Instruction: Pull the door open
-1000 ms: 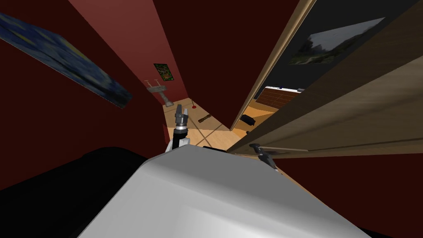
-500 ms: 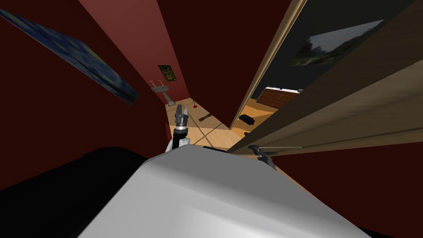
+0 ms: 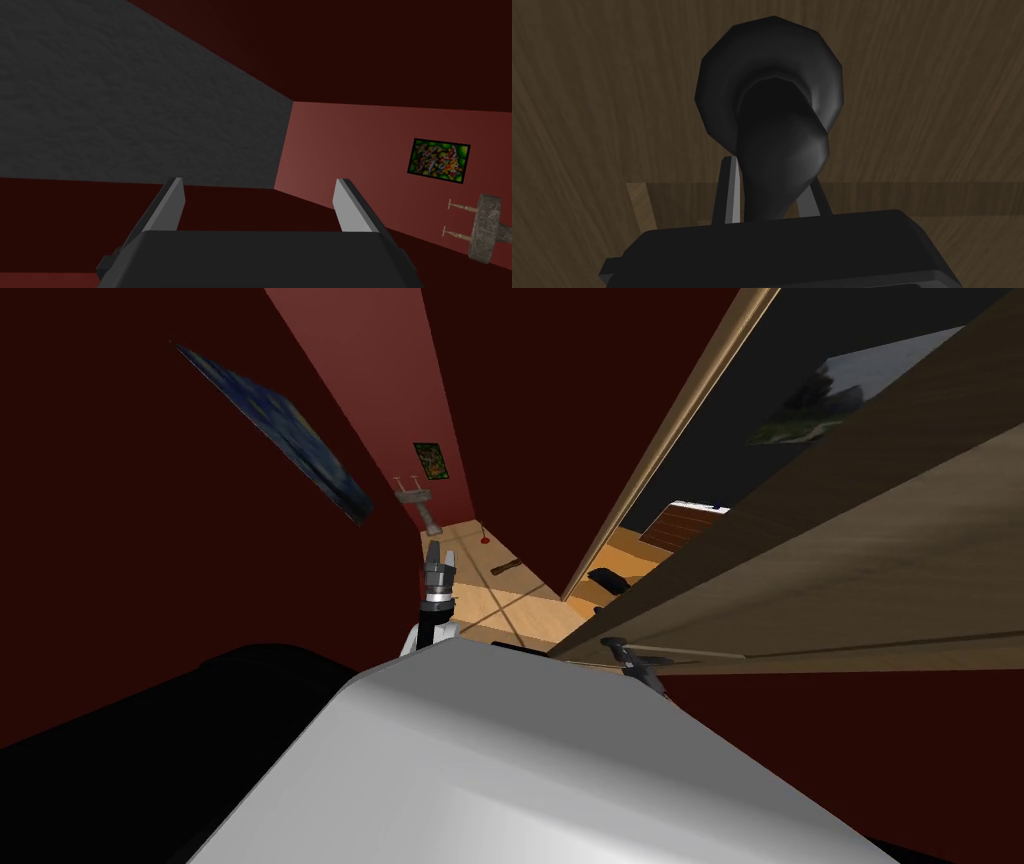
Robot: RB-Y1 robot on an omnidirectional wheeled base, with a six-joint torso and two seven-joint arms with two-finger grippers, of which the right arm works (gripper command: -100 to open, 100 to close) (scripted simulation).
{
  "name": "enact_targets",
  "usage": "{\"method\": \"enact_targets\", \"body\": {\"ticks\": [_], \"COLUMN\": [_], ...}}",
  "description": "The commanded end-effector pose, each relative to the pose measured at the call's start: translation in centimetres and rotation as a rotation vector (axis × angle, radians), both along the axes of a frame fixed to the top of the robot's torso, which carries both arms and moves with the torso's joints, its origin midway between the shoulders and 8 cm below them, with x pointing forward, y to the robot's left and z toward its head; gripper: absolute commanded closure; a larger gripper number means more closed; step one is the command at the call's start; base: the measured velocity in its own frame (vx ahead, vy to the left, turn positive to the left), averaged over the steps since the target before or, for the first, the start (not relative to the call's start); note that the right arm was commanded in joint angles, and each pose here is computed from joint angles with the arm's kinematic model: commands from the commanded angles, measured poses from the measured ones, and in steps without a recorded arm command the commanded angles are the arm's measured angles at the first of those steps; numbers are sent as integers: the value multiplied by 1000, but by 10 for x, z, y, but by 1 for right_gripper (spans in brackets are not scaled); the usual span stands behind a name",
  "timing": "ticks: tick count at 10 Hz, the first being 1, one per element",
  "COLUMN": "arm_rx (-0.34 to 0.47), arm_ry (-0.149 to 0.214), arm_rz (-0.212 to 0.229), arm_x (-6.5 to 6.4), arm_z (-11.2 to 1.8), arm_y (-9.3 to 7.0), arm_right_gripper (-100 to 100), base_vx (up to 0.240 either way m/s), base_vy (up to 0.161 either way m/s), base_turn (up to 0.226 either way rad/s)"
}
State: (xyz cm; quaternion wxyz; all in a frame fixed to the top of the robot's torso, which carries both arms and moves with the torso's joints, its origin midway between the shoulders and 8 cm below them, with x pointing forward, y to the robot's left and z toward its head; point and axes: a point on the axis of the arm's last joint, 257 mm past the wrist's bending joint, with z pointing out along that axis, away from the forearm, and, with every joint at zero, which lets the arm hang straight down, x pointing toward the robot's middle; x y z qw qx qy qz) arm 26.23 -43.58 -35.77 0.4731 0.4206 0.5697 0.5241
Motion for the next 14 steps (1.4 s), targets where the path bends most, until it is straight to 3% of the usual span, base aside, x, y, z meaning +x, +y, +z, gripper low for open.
{"method": "enact_targets", "body": {"ticks": [1,9,14], "arm_rx": [-2,2,5], "arm_ry": [-2,-5,-7], "arm_rz": [1,15,24], "arm_x": [-1,0,1], "arm_z": [1,-1,-2], "arm_y": [0,9,14], "arm_right_gripper": [100,100,100], "base_vx": [-163,-150,-94], "base_vy": [-91,-93,-48], "base_turn": [217,338,255]}}
